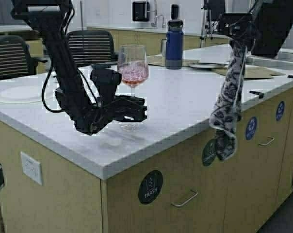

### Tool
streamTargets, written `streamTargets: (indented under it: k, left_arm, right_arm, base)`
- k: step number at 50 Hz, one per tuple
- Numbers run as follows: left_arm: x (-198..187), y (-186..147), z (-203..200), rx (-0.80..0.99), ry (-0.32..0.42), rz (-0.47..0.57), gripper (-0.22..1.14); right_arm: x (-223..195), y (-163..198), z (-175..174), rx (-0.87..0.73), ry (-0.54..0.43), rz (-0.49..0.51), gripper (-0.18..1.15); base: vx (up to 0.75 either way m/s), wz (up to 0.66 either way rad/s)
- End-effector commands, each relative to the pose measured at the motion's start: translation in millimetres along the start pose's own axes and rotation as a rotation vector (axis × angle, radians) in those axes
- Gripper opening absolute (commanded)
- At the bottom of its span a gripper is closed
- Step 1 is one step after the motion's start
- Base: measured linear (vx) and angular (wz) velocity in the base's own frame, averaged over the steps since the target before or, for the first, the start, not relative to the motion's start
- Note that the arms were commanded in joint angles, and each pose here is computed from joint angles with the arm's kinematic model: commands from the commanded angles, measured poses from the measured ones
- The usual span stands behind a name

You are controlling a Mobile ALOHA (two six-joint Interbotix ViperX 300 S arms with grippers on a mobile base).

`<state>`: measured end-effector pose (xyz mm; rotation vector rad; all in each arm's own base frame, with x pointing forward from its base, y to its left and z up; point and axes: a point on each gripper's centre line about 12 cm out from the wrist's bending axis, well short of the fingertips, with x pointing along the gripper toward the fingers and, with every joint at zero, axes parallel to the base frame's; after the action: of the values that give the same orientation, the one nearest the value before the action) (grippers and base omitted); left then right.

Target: Get the cloth and wipe up the spill under the wine glass

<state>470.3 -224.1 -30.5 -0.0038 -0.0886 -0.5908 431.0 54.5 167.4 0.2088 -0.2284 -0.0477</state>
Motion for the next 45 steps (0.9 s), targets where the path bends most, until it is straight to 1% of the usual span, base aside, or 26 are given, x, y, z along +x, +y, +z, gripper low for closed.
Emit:
streamTargets:
  k: [1,6,11,27,45]
  left_arm:
    - [11,-6,14,0.005,-0.064,-0.022,0.64]
    - [12,-9,13,0.006,-0.067,-0.028,0.72]
    - [13,-10,14,0.005,-0.070,-0.031,0.76]
    - [9,-10,18,0.005,-0.062,-0.033,0.76]
    - [-16,-14,16,-0.012,-0.033,-0.026,0.76]
  right_arm:
    - [4,3,14,0.004,-0.046,0.013,0.06]
    - [2,4,12,-0.001,-0.038,0.019,0.06]
    - [1,4,12,-0.004,-0.036,0.024,0.06]
    - [-2,5,10,-0.011,-0.025,0.040,0.06]
    - [-8,5,5,-0.019,-0.006,0.052,0.06]
  base:
    - [0.00,0.00]
    - [0.00,0.00]
    - [0.00,0.00]
    - [0.00,0.00]
    - [0.00,0.00]
